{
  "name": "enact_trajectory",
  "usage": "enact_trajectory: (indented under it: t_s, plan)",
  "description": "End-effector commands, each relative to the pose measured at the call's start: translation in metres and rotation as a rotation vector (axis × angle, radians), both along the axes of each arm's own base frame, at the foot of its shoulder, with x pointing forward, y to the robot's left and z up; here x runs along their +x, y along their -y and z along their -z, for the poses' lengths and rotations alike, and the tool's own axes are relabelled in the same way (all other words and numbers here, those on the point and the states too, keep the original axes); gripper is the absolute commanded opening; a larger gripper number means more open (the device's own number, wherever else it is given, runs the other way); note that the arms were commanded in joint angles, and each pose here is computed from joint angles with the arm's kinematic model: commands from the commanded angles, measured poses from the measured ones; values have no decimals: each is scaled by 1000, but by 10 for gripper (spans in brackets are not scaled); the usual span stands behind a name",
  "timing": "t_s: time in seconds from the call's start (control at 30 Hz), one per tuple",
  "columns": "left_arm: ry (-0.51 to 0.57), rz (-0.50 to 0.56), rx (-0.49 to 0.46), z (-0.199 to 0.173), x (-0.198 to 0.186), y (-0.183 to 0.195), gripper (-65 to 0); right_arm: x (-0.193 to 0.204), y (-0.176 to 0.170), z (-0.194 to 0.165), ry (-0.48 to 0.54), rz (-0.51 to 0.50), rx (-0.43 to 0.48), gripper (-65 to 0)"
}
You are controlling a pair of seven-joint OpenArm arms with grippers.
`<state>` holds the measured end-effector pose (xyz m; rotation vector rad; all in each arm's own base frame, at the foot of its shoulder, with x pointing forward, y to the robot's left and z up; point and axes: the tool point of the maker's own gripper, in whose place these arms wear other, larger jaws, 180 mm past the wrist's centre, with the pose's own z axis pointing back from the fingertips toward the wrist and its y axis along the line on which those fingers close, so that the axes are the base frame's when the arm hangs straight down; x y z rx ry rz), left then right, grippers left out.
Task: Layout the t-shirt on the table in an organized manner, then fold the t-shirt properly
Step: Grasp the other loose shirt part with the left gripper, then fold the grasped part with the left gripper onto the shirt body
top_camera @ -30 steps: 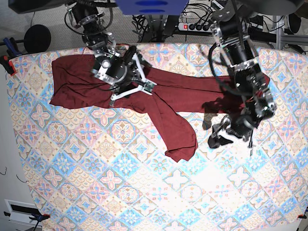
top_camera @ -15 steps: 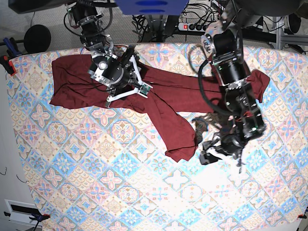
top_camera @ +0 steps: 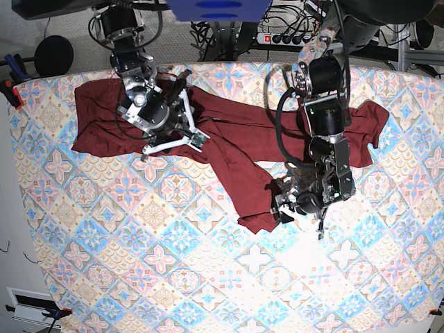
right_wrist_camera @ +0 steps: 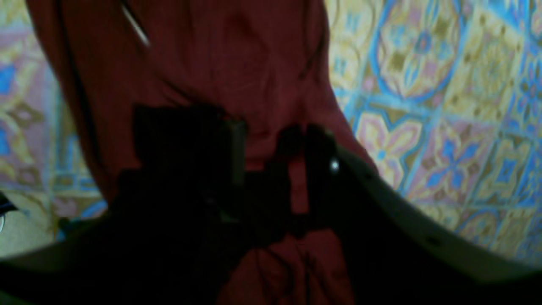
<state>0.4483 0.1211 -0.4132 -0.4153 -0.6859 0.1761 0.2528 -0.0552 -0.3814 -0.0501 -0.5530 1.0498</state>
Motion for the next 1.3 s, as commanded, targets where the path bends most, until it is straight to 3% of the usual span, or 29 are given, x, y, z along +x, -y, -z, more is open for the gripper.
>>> enact_trajectory:
  t_s: [0.0,0.2,0.3,0.4,0.5,0.6,0.73,0.93,1.07,1.27]
  plan:
    - [53,4,-12,-20,19,7,-244,7,-2,-10,35,0,17,-424]
    - [27,10,-27,-11,16,14,-248,7,-2,-10,36,0,17,-425]
    - [-3,74,-32,-3,10,42,-261,12,-3,-14,50,-1,17,-425]
    - [-20,175,17,4,3,64,-401,15,-2,-16,56,0,17,-425]
    - [-11,199,33,3,2,70,-650,15,-2,-16,56,0,17,-425]
    - [11,195,40,-4,7,67,-650,15,-2,-16,56,2,17,-425]
    - [120,178,72,-44,18,47,-650,17,8,-16,58,35,13,-425]
    - [273,70,-11,-117,3,-6,-650,20,11,-17,64,43,13,-421]
    - [326,-2,-62,-141,-33,-46,-650,20,11,-17,64,43,13,-421]
    - [364,36,1,-155,-107,-69,-650,20,11,-16,61,44,13,-421]
